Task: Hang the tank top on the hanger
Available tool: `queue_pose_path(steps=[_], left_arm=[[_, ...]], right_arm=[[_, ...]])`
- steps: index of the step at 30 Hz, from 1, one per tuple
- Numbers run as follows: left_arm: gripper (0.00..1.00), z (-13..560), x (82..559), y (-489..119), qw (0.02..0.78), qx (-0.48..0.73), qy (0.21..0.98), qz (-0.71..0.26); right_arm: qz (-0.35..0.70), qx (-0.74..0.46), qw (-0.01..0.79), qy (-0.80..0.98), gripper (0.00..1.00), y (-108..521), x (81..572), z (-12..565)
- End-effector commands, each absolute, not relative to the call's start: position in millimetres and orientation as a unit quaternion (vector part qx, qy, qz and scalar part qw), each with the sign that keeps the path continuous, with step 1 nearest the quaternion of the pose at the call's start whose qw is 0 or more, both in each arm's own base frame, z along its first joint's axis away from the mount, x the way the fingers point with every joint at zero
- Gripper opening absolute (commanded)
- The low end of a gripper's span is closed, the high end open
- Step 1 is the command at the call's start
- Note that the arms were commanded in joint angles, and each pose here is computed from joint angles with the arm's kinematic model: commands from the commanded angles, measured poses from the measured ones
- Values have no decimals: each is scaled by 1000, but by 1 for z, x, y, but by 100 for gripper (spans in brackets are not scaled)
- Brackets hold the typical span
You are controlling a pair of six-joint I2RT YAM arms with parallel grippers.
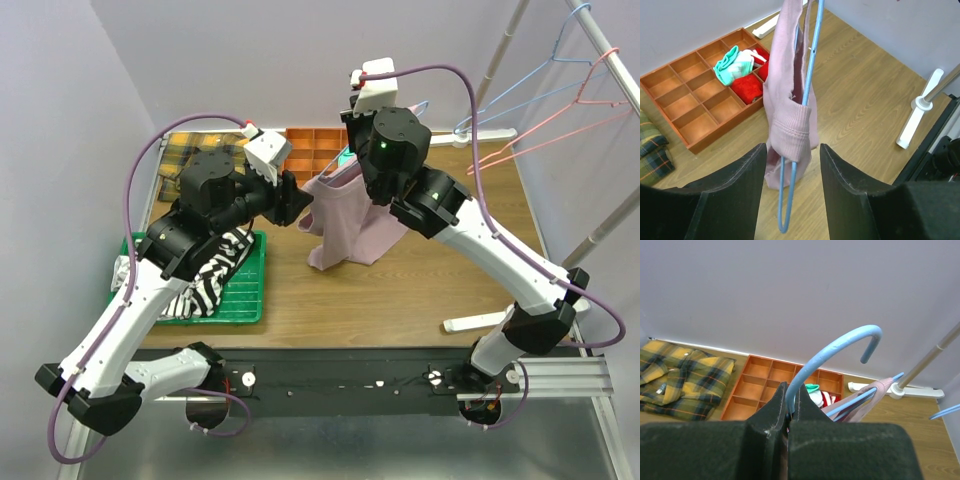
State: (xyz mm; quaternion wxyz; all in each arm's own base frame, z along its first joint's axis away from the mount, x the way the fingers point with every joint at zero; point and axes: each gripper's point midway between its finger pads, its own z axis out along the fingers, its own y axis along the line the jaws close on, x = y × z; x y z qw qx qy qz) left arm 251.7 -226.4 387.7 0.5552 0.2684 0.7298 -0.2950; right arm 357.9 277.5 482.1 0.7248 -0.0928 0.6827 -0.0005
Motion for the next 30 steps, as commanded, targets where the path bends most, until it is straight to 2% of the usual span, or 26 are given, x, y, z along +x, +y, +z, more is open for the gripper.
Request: queue_pose_path(steps=[1,7,10,13,14,16,17,20,21,22,27,28,30], left_arm=[[55,387,257,-231,565,296,716,-285],[50,380,268,-242,561,320,711,-279],[43,385,270,-248,569,328,697,-289],[32,389,273,-252,576,330,688,-292],[23,391,273,-252,580,333,684,-292],[13,392,274,-255,584,336,677,-296],[0,392,276,-255,588,333,676,-294],[0,397,287,-248,623,309,664,-274],[0,390,289,-247,626,304,666,-269],[0,396,291,-247,638,300,656,-269],[0,398,297,-253,668,309,621,-269],[0,403,298,-253,678,301,613,-272],[0,408,300,-254,687,298,605,-272]], right_arm=[[38,-90,732,675,1,284,352,500],[38,-94,729,677,1,285,353,502],[40,-96,728,677,1,285,352,503],[40,-98,727,678,1,284,351,504],[39,-99,726,680,1,284,351,503],[38,-98,726,680,1,283,350,503],[37,-99,725,680,1,283,350,503],[37,-98,725,681,1,280,349,503],[37,-98,724,682,3,280,348,502],[37,-99,722,684,11,280,348,499],[48,-97,718,688,32,275,342,493],[51,-95,716,690,41,274,341,490],[48,-101,709,696,50,274,339,480]])
